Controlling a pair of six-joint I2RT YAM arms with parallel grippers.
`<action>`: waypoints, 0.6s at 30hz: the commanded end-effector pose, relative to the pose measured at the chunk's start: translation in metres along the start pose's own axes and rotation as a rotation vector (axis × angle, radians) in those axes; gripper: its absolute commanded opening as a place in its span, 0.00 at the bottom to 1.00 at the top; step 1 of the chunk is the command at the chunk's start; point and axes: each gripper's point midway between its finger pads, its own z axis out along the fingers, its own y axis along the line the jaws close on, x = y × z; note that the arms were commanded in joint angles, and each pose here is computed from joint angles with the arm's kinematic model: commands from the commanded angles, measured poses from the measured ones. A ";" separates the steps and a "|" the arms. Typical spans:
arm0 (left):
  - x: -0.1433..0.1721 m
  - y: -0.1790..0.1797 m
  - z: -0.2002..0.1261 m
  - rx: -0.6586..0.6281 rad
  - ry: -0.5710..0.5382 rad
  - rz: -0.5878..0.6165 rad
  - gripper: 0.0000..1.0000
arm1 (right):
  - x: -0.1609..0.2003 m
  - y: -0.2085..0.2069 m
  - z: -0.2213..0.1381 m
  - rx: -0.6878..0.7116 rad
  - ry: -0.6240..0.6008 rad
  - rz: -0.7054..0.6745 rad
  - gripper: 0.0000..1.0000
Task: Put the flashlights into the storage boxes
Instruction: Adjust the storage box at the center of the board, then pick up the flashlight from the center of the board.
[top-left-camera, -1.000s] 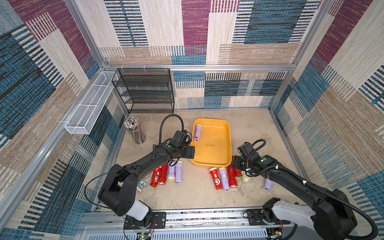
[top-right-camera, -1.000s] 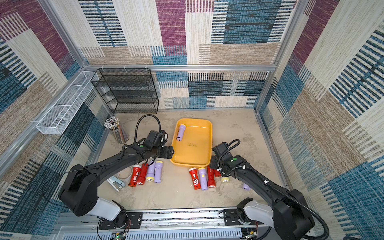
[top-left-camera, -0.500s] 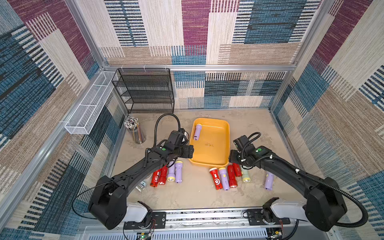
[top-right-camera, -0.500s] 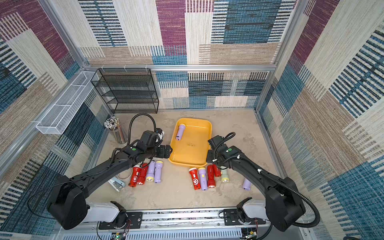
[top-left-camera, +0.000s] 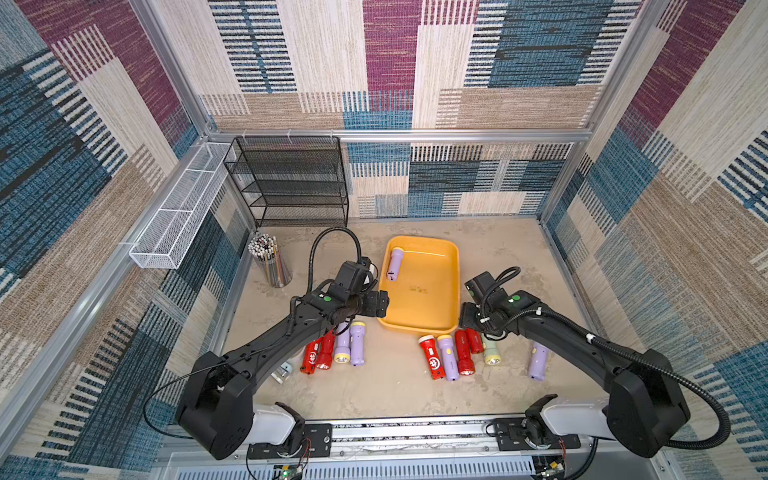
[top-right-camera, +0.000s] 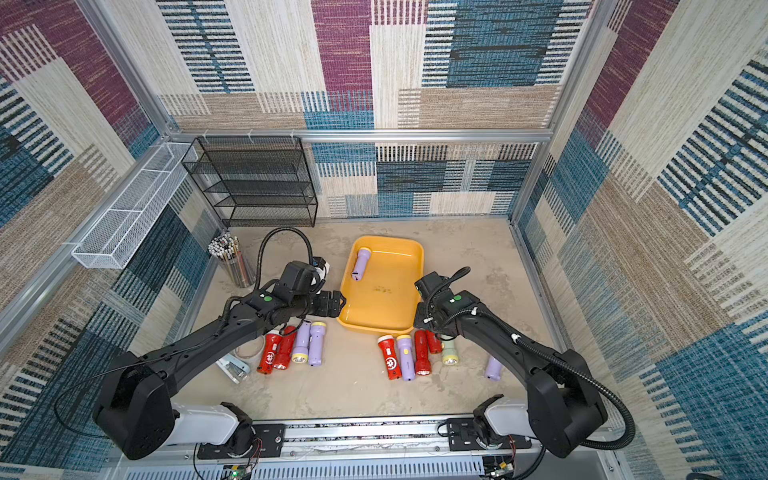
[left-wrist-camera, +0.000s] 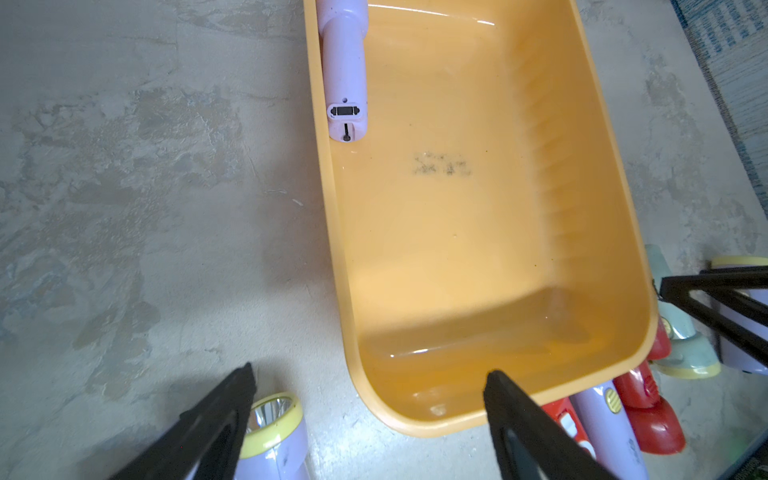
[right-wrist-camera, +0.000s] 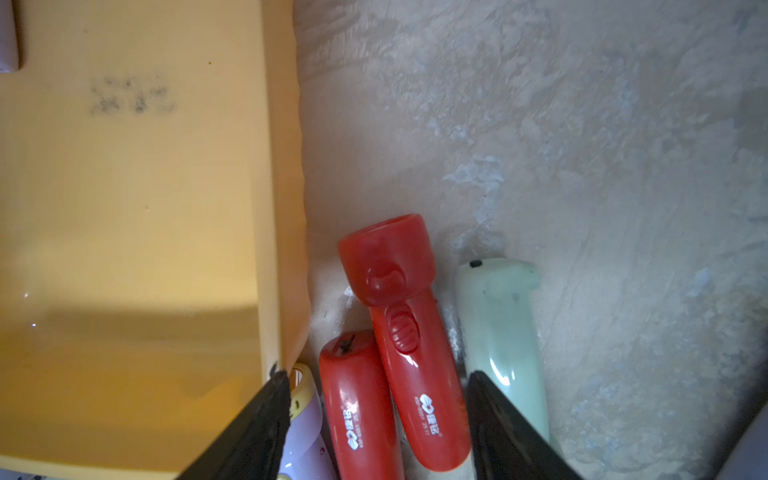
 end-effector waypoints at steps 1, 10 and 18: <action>-0.003 -0.004 0.000 0.017 -0.005 0.025 0.90 | 0.001 -0.007 0.000 0.017 -0.010 0.019 0.70; -0.003 0.002 0.000 -0.014 -0.006 0.036 0.90 | 0.007 -0.020 -0.002 0.004 -0.024 0.047 0.71; -0.002 0.003 0.001 -0.018 -0.007 0.032 0.90 | 0.006 -0.026 -0.004 0.004 -0.031 0.048 0.71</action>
